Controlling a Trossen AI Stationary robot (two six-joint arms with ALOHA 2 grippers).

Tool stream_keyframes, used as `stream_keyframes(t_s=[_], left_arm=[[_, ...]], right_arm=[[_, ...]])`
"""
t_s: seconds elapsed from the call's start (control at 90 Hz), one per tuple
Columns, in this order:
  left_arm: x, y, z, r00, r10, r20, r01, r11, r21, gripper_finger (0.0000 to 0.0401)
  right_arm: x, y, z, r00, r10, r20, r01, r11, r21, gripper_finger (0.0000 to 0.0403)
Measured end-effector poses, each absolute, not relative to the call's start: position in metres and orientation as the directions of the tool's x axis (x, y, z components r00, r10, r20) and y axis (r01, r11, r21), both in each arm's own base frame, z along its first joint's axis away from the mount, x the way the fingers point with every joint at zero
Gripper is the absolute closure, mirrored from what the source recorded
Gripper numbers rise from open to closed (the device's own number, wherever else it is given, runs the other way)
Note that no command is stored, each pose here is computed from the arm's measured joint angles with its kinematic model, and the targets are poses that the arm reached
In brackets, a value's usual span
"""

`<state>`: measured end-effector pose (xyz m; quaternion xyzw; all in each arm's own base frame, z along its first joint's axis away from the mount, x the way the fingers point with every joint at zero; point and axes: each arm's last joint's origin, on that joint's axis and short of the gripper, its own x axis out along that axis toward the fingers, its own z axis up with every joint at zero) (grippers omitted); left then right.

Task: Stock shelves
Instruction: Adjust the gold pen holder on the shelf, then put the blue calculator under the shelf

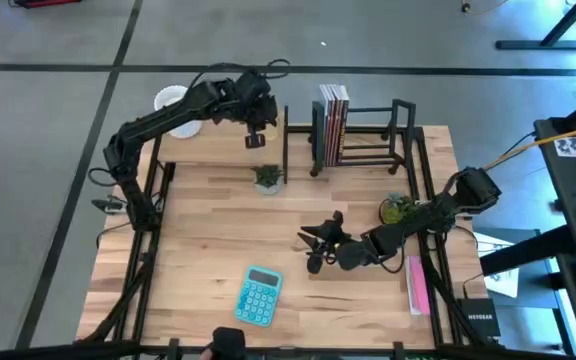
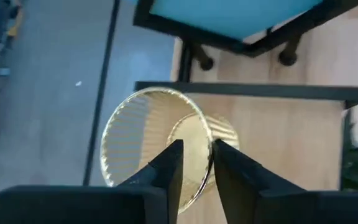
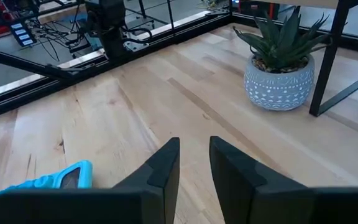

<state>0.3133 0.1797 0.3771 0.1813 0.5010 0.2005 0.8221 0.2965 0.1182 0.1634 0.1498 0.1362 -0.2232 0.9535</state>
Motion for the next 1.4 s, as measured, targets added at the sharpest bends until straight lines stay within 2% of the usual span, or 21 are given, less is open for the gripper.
stream_keyframes(t_s=[0.2,0.367,0.444,0.511,0.6,0.689,0.844,1.044,1.233,1.4], left_arm=[[0.299,0.153,0.403,0.403,0.609,-0.683,-0.187,0.786,0.59,0.0324],[0.276,0.11,0.43,0.474,0.582,-0.661,-0.236,0.807,0.541,0.0324],[0.262,0.082,0.436,0.499,0.502,-0.707,-0.234,0.863,0.447,0.0324],[0.249,0.055,0.437,0.52,0.367,-0.771,-0.203,0.93,0.306,0.0324],[0.234,0.015,0.438,0.517,0.192,-0.834,-0.17,0.978,0.12,0.0324],[0.226,-0.03,0.431,0.504,0.113,-0.856,-0.136,0.989,0.05,0.0327],[0.215,-0.109,0.404,0.502,0.024,-0.865,-0.071,0.997,-0.014,0.0341],[0.197,-0.199,0.345,0.546,-0.074,-0.835,-0.02,0.995,-0.101,0.0349],[0.183,-0.252,0.277,0.552,-0.065,-0.831,-0.086,0.987,-0.134,0.0349],[0.184,-0.276,0.221,0.505,-0.026,-0.863,-0.141,0.984,-0.112,0.0349]], right_arm=[[0.296,0.118,0.163,0.863,-0.384,-0.328,0.466,0.856,0.224,0.0331],[0.296,0.118,0.163,0.861,-0.384,-0.333,0.465,0.86,0.211,0.0331],[0.296,0.118,0.161,0.86,-0.377,-0.346,0.46,0.864,0.203,0.0331],[0.295,0.119,0.16,0.865,-0.34,-0.368,0.432,0.878,0.204,0.0331],[0.296,0.121,0.158,0.883,-0.216,-0.416,0.33,0.917,0.225,0.0331],[0.299,0.12,0.158,0.888,-0.063,-0.455,0.214,0.933,0.289,0.0331],[0.307,0.113,0.161,0.862,0.117,-0.493,0.093,0.92,0.381,0.0316],[0.32,0.106,0.169,0.812,0.185,-0.553,0.072,0.909,0.41,0.0246],[0.338,0.102,0.151,0.738,0.289,-0.61,0.072,0.865,0.496,0.018],[0.352,0.097,0.118,0.666,0.331,-0.669,0.147,0.821,0.552,0.0159]])
